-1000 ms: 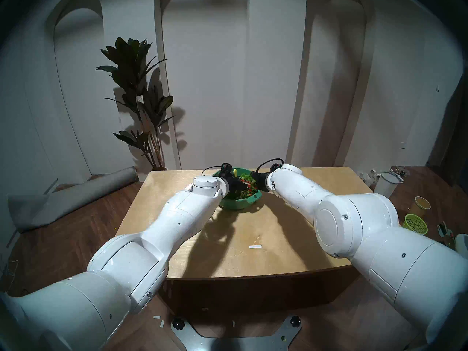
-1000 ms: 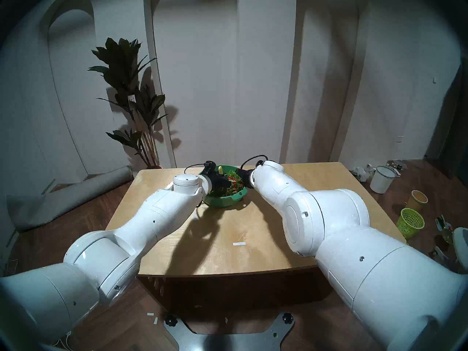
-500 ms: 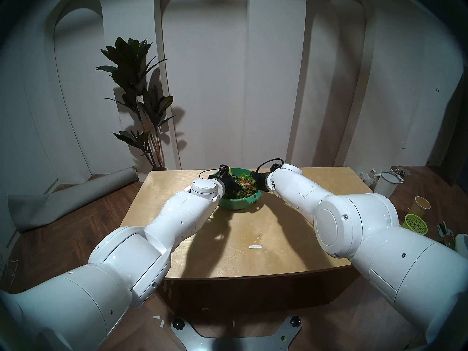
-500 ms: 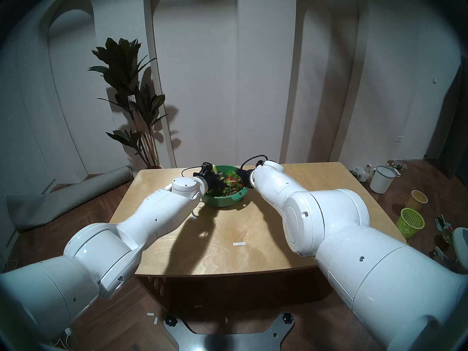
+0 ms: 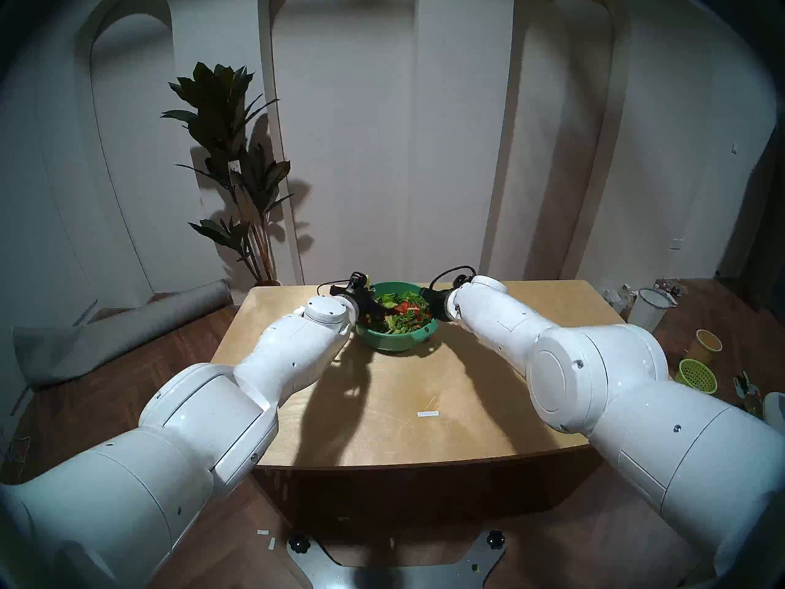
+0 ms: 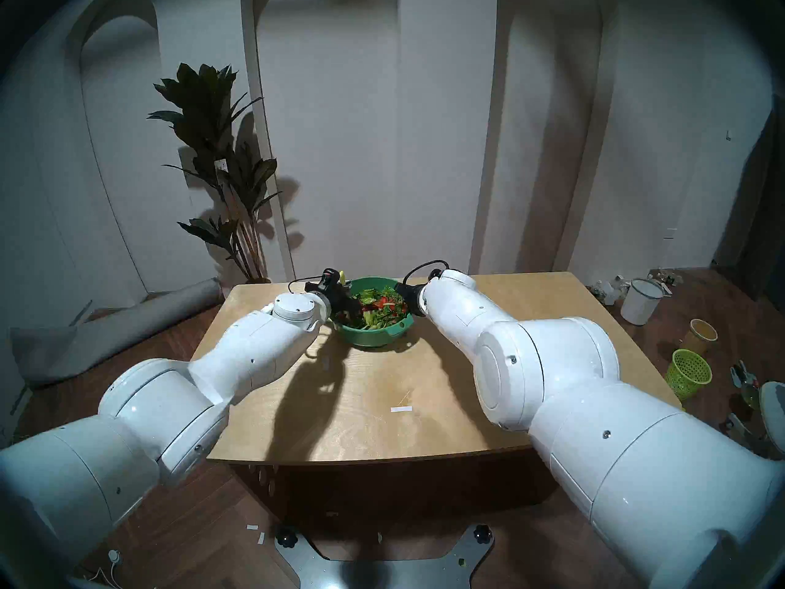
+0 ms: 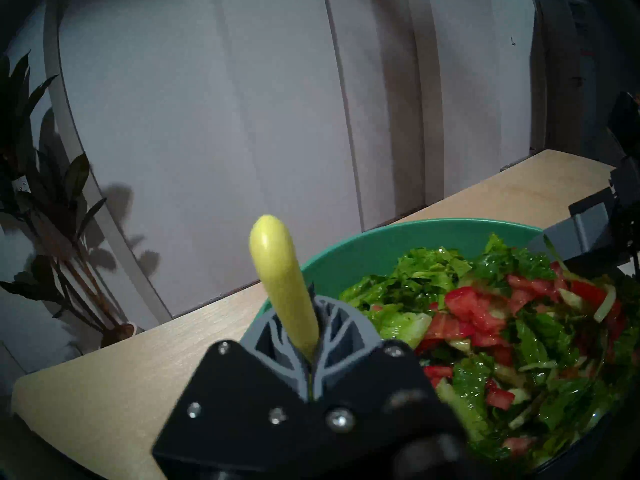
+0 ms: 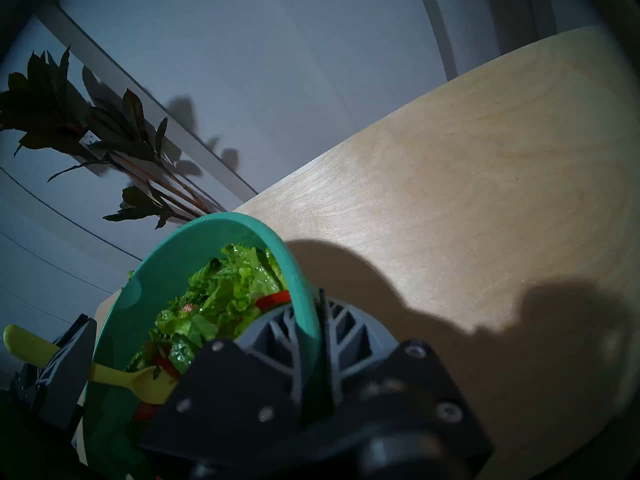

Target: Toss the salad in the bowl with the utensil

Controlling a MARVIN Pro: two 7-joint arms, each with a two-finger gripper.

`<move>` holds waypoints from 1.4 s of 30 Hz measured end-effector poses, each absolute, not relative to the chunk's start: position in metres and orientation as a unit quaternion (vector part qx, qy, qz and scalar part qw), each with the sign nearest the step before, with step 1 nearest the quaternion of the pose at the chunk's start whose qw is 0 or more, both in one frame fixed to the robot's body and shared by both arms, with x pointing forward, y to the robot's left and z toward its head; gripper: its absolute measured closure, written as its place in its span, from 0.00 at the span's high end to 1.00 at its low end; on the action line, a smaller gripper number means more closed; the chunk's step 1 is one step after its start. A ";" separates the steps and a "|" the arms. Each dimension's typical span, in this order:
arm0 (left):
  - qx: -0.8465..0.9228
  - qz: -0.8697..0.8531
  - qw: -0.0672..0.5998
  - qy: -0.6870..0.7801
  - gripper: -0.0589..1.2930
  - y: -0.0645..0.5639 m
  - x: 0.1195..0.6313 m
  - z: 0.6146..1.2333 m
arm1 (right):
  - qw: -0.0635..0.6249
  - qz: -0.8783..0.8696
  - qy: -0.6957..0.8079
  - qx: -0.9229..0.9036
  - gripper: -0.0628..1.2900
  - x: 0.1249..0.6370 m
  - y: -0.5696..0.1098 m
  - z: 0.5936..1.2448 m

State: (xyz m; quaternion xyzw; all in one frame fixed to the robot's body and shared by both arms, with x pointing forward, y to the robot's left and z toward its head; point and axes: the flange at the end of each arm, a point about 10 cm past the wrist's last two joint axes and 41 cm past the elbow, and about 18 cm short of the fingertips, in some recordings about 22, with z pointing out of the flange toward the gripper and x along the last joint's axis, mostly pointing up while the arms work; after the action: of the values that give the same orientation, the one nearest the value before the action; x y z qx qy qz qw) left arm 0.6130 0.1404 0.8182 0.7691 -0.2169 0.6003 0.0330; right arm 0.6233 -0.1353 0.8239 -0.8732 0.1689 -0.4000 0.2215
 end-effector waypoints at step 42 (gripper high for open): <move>0.751 0.598 0.227 -0.163 0.02 0.079 0.590 0.866 | 0.222 -0.400 0.168 -0.873 0.12 0.623 -0.134 0.824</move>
State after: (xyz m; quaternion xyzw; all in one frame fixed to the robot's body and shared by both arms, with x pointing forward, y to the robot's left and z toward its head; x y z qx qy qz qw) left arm 0.5897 0.0792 0.8663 0.7514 -0.1625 0.5979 0.2269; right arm 0.6232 -0.1344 0.8240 -0.8731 0.1684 -0.3998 0.2223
